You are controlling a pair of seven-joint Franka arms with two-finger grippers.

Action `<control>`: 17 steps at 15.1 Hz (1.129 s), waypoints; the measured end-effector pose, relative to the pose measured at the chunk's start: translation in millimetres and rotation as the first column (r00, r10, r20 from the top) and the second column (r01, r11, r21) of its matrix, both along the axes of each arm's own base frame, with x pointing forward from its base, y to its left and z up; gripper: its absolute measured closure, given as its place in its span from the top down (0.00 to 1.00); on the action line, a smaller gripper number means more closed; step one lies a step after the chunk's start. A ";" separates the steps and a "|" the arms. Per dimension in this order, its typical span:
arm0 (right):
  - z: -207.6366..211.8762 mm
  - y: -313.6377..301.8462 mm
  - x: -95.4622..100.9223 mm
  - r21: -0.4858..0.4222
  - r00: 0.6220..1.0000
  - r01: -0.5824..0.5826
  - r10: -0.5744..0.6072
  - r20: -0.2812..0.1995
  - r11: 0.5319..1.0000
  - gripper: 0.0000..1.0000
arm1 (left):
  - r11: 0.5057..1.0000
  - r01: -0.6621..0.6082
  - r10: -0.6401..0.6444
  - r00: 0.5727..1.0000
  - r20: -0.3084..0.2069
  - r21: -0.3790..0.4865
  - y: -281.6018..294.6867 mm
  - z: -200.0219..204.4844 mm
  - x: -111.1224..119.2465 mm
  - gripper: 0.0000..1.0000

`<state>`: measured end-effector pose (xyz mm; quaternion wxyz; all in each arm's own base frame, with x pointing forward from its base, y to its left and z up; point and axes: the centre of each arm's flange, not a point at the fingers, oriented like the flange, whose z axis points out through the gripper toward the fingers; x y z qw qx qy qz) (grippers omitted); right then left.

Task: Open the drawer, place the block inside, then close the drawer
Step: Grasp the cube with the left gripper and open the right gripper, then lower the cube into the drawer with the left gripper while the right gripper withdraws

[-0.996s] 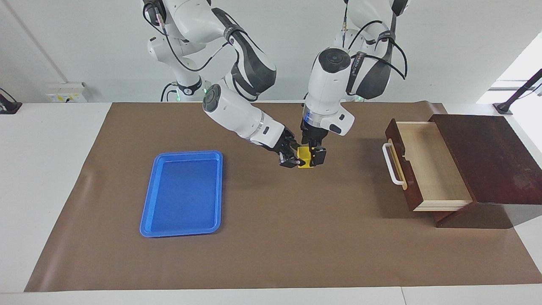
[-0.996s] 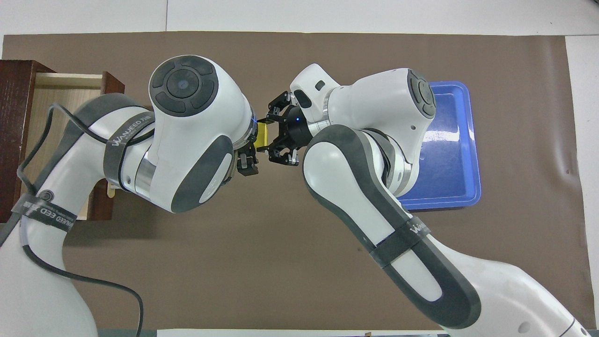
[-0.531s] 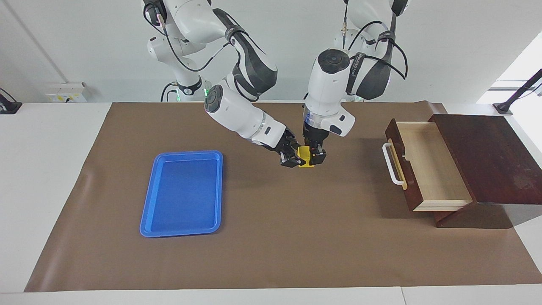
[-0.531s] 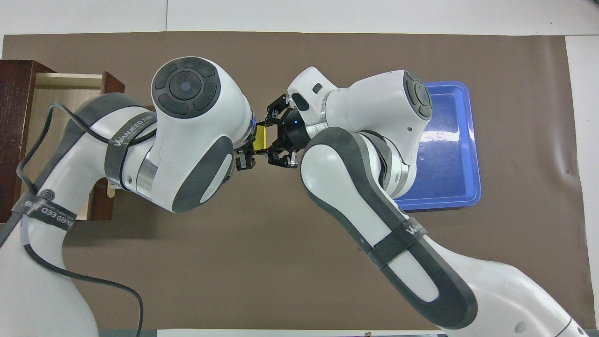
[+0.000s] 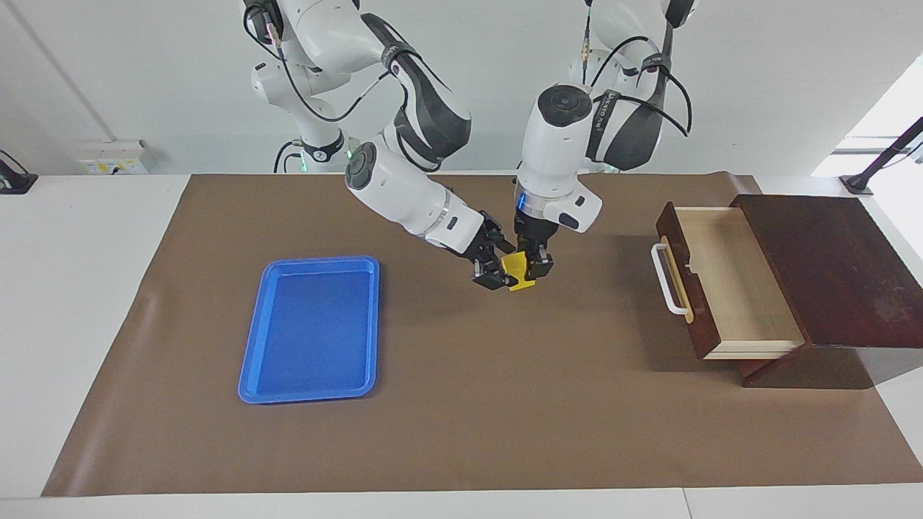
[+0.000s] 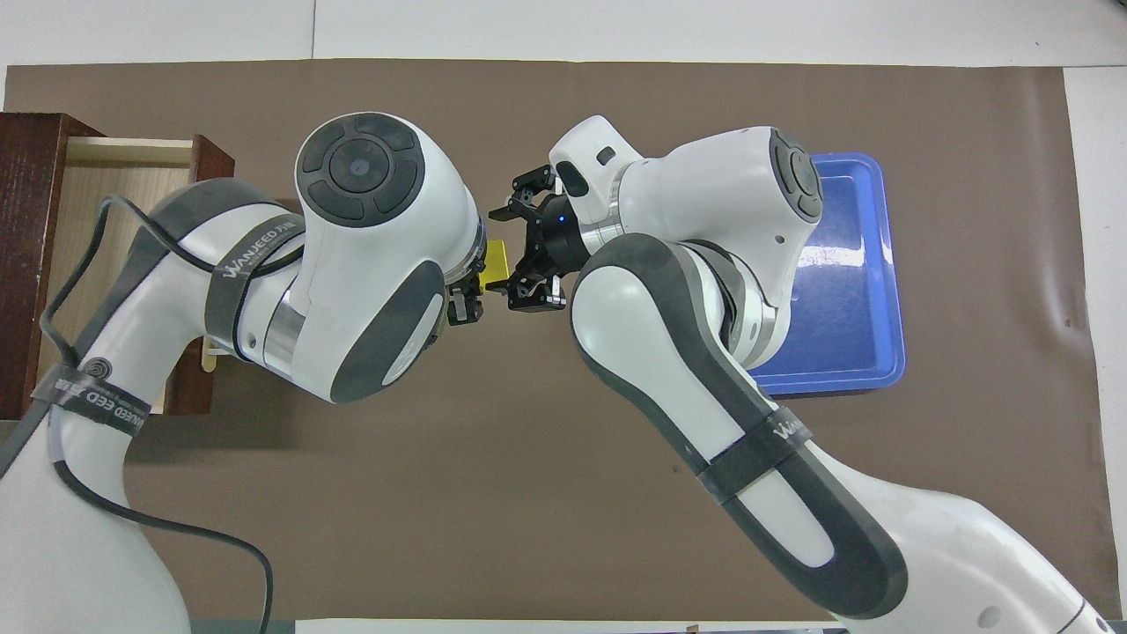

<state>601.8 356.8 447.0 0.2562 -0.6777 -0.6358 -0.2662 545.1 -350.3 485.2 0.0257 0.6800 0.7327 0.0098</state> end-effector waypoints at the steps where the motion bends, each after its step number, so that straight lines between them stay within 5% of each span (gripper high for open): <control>1: 1.1 -1.3 0.8 0.001 1.000 0.005 -0.005 -0.001 1.000 0.94 | 1.000 0.001 -0.001 1.000 -0.003 0.013 1.9 -0.3 0.1 0.56; 6: 1.6 -6.5 3.8 -0.001 1.000 0.015 -0.015 -0.001 1.000 1.00 | 0.999 0.012 -0.013 1.000 0.014 0.038 37.7 33.0 12.5 0.56; 11: 18.9 -41.8 15.5 -0.032 0.995 0.083 -0.085 -0.050 0.996 1.00 | 0.994 0.098 -0.098 0.995 -0.012 0.040 184.1 102.4 28.2 0.56; 17: 63.3 -147.5 32.7 -0.210 0.948 0.277 -0.303 -0.103 0.938 1.00 | 0.983 0.176 -0.178 0.984 -0.023 -0.055 374.2 93.0 49.7 0.56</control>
